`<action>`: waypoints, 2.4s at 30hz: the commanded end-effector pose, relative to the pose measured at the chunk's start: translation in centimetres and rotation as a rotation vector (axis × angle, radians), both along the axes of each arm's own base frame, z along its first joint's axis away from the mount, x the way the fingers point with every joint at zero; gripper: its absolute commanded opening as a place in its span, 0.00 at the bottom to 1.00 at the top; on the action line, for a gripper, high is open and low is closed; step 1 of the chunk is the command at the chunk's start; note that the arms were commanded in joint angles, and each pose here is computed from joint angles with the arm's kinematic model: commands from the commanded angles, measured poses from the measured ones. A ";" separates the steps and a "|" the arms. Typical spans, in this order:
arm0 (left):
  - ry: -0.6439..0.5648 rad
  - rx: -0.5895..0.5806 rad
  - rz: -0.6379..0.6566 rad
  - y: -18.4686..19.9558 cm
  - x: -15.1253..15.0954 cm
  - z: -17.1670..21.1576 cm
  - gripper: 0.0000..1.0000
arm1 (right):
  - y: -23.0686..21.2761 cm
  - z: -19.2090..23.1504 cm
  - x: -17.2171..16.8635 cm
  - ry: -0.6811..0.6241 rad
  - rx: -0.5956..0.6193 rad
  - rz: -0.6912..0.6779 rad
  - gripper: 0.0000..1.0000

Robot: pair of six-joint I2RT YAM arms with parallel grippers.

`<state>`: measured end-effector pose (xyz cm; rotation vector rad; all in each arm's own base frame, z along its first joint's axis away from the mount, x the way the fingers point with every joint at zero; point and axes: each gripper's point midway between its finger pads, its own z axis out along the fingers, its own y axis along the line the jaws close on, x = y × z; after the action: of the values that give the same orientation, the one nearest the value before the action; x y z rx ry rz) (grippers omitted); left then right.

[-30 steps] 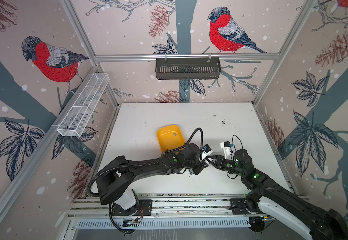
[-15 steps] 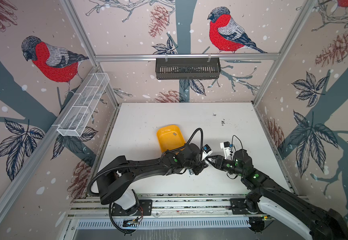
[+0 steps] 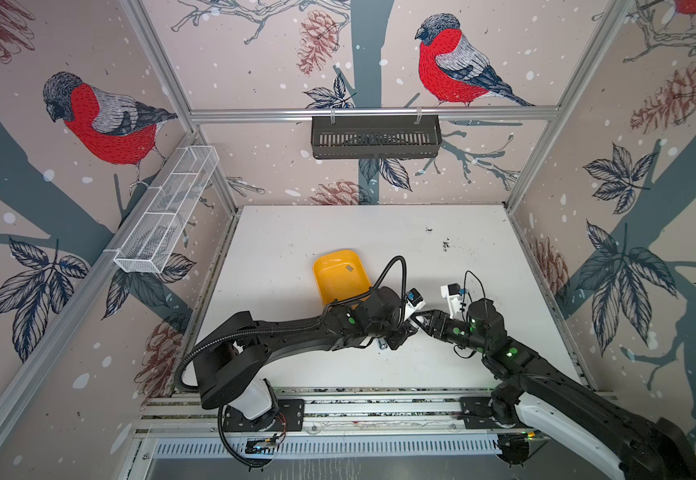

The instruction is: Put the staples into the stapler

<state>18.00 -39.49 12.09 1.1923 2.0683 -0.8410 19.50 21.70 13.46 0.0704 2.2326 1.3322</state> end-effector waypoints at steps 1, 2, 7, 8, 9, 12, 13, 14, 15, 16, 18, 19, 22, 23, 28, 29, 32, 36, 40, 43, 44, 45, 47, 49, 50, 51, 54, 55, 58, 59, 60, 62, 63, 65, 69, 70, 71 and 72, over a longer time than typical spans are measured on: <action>-0.017 -0.022 -0.003 -0.5 0.2 0.6 0.00 | 0.1 0.8 0.3 -0.034 0.014 -0.003 0.56; -0.020 -0.022 -0.002 -0.5 0.2 0.6 0.00 | 0.1 0.7 0.4 -0.032 0.011 -0.006 0.57; -0.023 -0.011 -0.001 -0.4 0.2 0.4 0.00 | -0.2 0.4 0.5 -0.028 -0.010 -0.020 0.62; -0.025 -0.007 0.001 -0.4 0.3 0.4 0.00 | -0.3 0.3 0.5 -0.026 -0.014 -0.024 0.64; -0.025 -0.004 0.003 -0.3 0.3 0.4 0.00 | -0.4 0.2 0.6 -0.024 -0.020 -0.030 0.64; -0.029 0.002 0.006 -0.2 0.3 0.2 0.00 | -0.5 0.3 0.6 -0.028 -0.022 -0.041 0.65; -0.029 0.005 0.008 -0.1 0.4 0.1 0.00 | -0.6 0.3 0.7 -0.028 -0.021 -0.046 0.65; -0.031 0.006 0.009 -0.1 0.4 0.2 0.00 | -0.6 0.4 0.7 -0.030 -0.019 -0.047 0.65; -0.033 0.003 0.011 0.0 0.4 0.2 0.00 | -0.6 0.5 0.6 -0.033 -0.014 -0.048 0.63; -0.034 0.004 0.012 0.0 0.4 0.2 0.00 | -0.6 0.6 0.6 -0.034 -0.011 -0.049 0.61; -0.035 0.005 0.014 0.0 0.4 0.2 0.00 | -0.6 0.7 0.6 -0.038 -0.004 -0.048 0.56; -0.036 0.007 0.015 0.1 0.4 0.2 0.00 | -0.7 0.6 0.5 -0.036 -0.005 -0.048 0.55; -0.036 0.002 0.013 -0.1 0.4 0.3 0.00 | -0.6 0.5 0.4 -0.029 -0.007 -0.043 0.50; -0.036 0.000 0.013 -0.1 0.4 0.3 0.00 | -0.6 0.4 0.4 -0.027 -0.007 -0.041 0.47; -0.033 0.000 0.010 -0.2 0.4 0.3 0.00 | -0.6 0.3 0.4 -0.027 -0.012 -0.038 0.35; -0.032 0.001 0.010 -0.2 0.4 0.3 0.00 | -0.6 0.3 0.5 -0.027 -0.012 -0.039 0.34; -0.028 0.003 0.010 -0.2 0.3 0.2 0.00 | -0.6 0.4 0.5 -0.028 -0.013 -0.040 0.31; -0.030 0.003 0.011 -0.2 0.4 0.2 0.00 | -0.5 0.5 0.5 -0.030 -0.011 -0.039 0.45; -0.032 0.004 0.014 -0.2 0.4 0.2 0.00 | -0.6 0.5 0.6 -0.033 -0.012 -0.044 0.55; -0.035 0.007 0.019 -0.1 0.5 0.1 0.00 | -0.9 0.4 0.8 -0.033 -0.023 -0.065 0.63; -0.038 0.014 0.025 -0.1 0.7 0.0 0.00 | -1.2 0.2 0.9 -0.029 -0.034 -0.080 0.67; -0.042 0.025 0.030 0.0 0.8 -0.3 0.00 | -1.6 0.0 1.1 -0.028 -0.052 -0.102 0.70; -0.046 0.048 0.040 0.0 1.2 -0.8 0.00 | -2.6 -0.4 1.5 -0.029 -0.087 -0.150 0.74; -0.050 0.067 0.044 -0.1 1.5 -1.3 0.00 | -3.7 -0.7 1.9 -0.036 -0.137 -0.197 0.76; -0.056 0.077 0.045 -0.2 1.7 -1.6 0.00 | -4.4 -0.9 2.1 -0.038 -0.165 -0.219 0.76; -0.061 0.088 0.048 -0.3 1.9 -1.8 0.00 | -5.0 -1.0 2.3 -0.040 -0.192 -0.239 0.77; -0.079 0.126 0.048 -0.7 2.5 -2.7 0.00 | -6.9 -1.2 2.6 -0.042 -0.272 -0.296 0.79; -0.082 0.145 0.049 -0.8 2.8 -3.2 0.00 | -7.5 -1.3 2.7 -0.045 -0.297 -0.313 0.79; -0.092 0.185 0.043 -1.6 3.5 -4.2 0.00 | -8.7 -1.1 2.7 -0.052 -0.339 -0.346 0.80; -0.092 0.198 0.039 -1.8 3.7 -4.6 0.00 | -8.9 -1.0 2.7 -0.056 -0.341 -0.349 0.80; -0.091 0.213 0.033 -2.0 3.8 -5.1 0.00 | -9.0 -1.0 2.6 -0.057 -0.342 -0.352 0.80; -0.086 0.239 0.025 -2.3 4.0 -6.0 0.00 | -9.2 -1.0 2.5 -0.059 -0.344 -0.356 0.80; -0.085 0.248 0.022 -2.5 4.1 -6.2 0.00 | -9.4 -1.0 2.5 -0.059 -0.346 -0.360 0.81; -0.082 0.265 0.018 -2.6 4.3 -6.8 0.00 | -9.4 -1.1 2.4 -0.057 -0.348 -0.359 0.81; -0.071 0.302 0.005 -2.8 4.4 -7.8 0.00 | -9.4 -1.4 2.2 -0.051 -0.343 -0.356 0.81; -0.067 0.307 0.003 -2.8 4.3 -8.0 0.00 | -9.4 -1.5 2.2 -0.050 -0.342 -0.354 0.81; -0.062 0.309 -0.001 -2.9 4.2 -8.3 0.00 | -9.4 -1.5 2.2 -0.050 -0.341 -0.352 0.81; -0.059 0.312 -0.004 -2.9 4.2 -8.4 0.00 | -9.4 -1.5 2.2 -0.049 -0.340 -0.352 0.81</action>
<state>22.40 -42.41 4.01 1.3298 2.2038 -0.4950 21.70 12.42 12.01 0.3035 2.2434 0.7658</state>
